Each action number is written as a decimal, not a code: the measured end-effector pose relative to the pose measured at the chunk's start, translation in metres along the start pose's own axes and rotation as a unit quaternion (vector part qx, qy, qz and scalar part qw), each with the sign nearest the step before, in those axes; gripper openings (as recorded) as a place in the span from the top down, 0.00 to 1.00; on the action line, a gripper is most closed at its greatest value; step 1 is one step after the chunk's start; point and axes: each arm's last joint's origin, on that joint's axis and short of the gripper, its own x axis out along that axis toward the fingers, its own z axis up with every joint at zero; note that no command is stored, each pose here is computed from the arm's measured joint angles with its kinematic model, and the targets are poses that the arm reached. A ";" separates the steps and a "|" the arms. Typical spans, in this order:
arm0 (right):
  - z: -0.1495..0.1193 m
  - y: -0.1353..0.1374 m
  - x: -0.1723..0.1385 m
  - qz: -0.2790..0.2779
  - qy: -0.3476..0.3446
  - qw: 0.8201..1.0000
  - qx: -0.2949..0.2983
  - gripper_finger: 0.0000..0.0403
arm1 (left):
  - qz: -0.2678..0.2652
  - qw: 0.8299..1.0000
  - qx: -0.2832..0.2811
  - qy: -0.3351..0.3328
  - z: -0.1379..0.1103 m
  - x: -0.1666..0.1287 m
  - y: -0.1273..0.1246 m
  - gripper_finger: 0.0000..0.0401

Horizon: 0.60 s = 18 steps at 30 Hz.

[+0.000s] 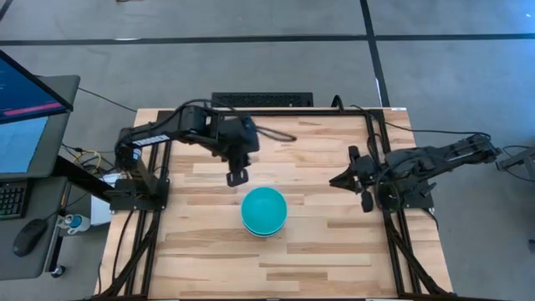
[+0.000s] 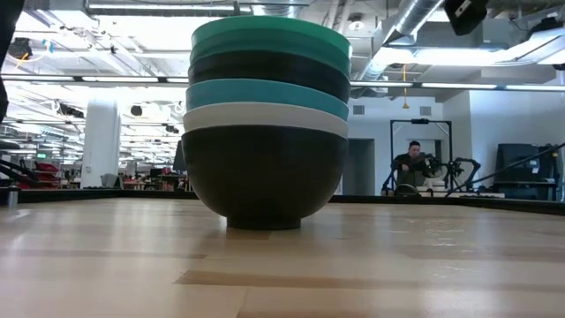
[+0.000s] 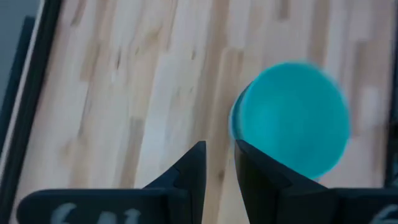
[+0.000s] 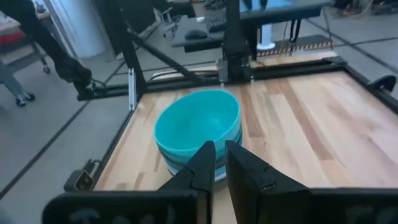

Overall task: Nest bowls inside each other
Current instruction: Return to Home Position

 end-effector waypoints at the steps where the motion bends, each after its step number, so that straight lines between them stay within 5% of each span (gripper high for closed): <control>1: 0.001 0.000 -0.002 -0.004 -0.005 1.000 -0.001 0.85 | 0.010 1.000 0.000 0.011 -0.004 0.001 -0.001 0.81; 10: -0.008 0.001 -0.011 -0.039 0.026 0.999 -0.012 0.85 | 0.014 0.999 -0.036 -0.038 -0.038 -0.014 -0.006 0.81; 18: -0.011 0.003 -0.012 -0.051 0.033 0.998 -0.019 0.85 | 0.029 0.985 -0.113 -0.126 -0.107 -0.039 0.007 0.81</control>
